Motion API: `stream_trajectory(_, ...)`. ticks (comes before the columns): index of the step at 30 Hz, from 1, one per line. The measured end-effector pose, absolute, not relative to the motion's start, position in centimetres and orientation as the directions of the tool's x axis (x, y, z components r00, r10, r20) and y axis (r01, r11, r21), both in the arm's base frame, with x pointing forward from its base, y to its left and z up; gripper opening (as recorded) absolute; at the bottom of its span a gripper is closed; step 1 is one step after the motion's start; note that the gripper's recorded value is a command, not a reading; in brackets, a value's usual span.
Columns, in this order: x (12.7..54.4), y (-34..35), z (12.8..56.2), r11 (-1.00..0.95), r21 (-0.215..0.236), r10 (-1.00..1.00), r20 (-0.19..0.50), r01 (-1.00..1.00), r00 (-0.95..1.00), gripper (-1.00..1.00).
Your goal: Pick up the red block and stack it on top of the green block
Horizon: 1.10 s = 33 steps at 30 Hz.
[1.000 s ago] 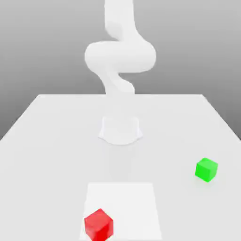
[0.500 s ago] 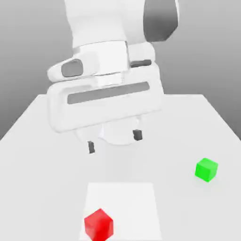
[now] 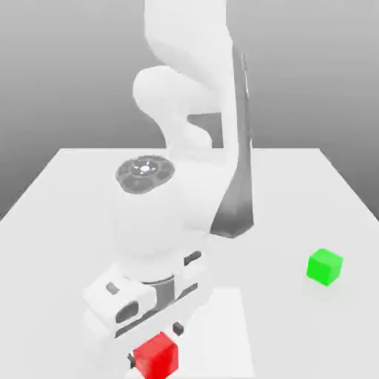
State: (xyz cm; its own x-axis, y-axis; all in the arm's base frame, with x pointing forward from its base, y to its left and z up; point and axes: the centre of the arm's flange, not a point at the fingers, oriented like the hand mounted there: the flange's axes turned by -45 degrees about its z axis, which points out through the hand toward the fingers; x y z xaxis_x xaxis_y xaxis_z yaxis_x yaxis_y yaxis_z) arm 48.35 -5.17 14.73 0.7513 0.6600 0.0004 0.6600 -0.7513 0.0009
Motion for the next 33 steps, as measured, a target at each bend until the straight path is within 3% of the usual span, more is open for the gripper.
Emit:
stream_trajectory(5, 48.3, -5.2, 14.4, -0.751, -0.001, 0.66, -0.001, 0.66, 0.751, -1.0)
stream_trajectory(10, 48.4, -5.2, 19.5, -0.75, 0.0, 0.661, 0.0, 0.661, 0.75, -1.0)
stream_trajectory(14, 46.3, 3.3, 21.3, -0.618, -0.028, 0.786, 0.007, 0.786, 0.618, -1.0)
stream_trajectory(18, 40.9, 14.6, 22.4, -0.372, -0.042, 0.928, 0.014, 0.927, 0.373, -1.0)
stream_trajectory(21, 31.2, 25.8, 23.7, -0.017, -0.032, 1.0, 0.014, 0.999, 0.017, -1.0)
stream_trajectory(23, 27.0, 27.8, 24.4, 0.105, -0.013, 0.994, 0.006, 0.994, -0.105, -1.0)
stream_trajectory(29, 25.0, 28.5, 19.7, 0.164, -0.001, 0.986, -0.001, 0.986, -0.164, -1.0)
stream_trajectory(30, 25.0, 28.5, 18.7, 0.164, -0.001, 0.987, -0.001, 0.987, -0.164, 1.0)
stream_trajectory(33, 25.0, 28.5, 18.7, 0.164, -0.001, 0.987, -0.001, 0.987, -0.164, 1.0)
